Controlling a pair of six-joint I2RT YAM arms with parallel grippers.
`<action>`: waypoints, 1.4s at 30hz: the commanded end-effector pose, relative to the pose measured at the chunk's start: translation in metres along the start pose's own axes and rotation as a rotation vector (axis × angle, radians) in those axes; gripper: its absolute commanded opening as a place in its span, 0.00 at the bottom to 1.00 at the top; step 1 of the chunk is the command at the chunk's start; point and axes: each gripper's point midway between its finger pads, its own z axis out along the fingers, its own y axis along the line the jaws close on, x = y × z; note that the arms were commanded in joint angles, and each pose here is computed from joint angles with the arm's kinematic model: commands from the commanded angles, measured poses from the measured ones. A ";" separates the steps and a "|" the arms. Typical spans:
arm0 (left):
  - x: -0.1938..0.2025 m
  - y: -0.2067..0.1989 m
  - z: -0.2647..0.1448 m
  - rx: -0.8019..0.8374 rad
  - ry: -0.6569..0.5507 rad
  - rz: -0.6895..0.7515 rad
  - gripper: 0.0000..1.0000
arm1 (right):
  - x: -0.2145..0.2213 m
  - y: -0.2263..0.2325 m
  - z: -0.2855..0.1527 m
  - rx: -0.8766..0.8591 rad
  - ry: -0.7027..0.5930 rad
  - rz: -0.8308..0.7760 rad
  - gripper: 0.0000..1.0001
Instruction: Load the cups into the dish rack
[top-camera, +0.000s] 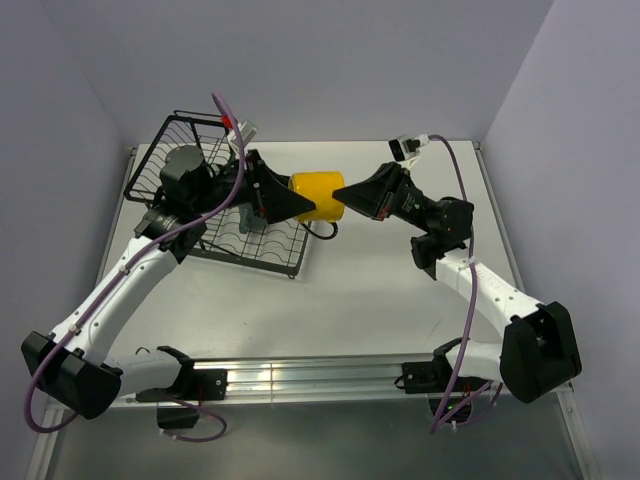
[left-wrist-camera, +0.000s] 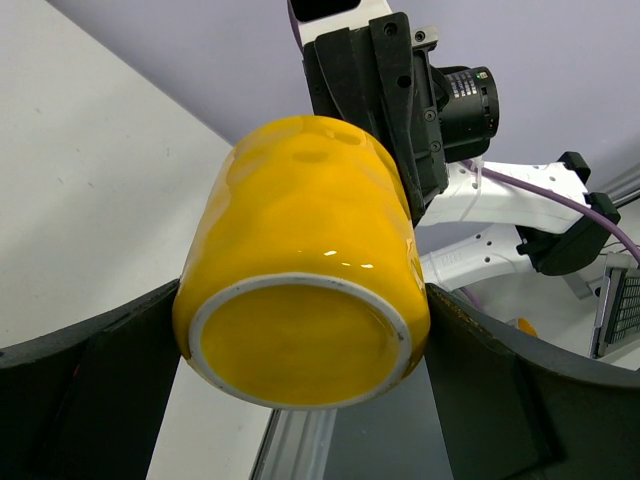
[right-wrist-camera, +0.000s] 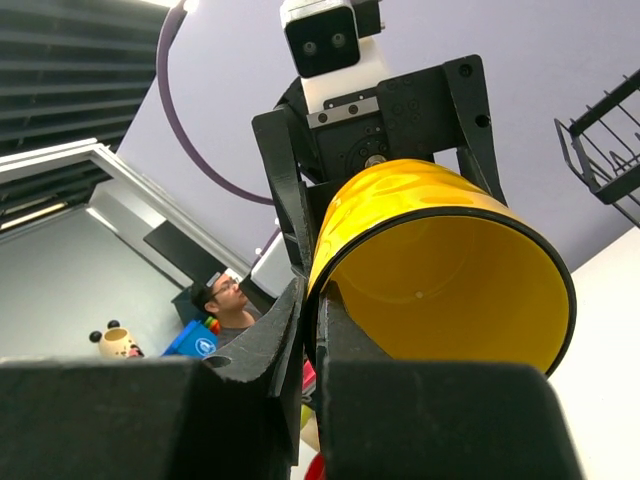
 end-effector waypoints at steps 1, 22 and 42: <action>0.003 0.005 0.008 -0.002 0.011 -0.003 0.99 | -0.005 0.067 0.010 -0.203 -0.015 -0.159 0.00; -0.004 -0.005 0.009 0.021 -0.018 -0.006 0.00 | -0.004 0.038 0.013 -0.088 -0.043 -0.181 0.09; -0.027 0.013 -0.005 -0.113 -0.082 0.003 0.00 | -0.016 -0.024 -0.011 0.317 -0.141 -0.254 0.40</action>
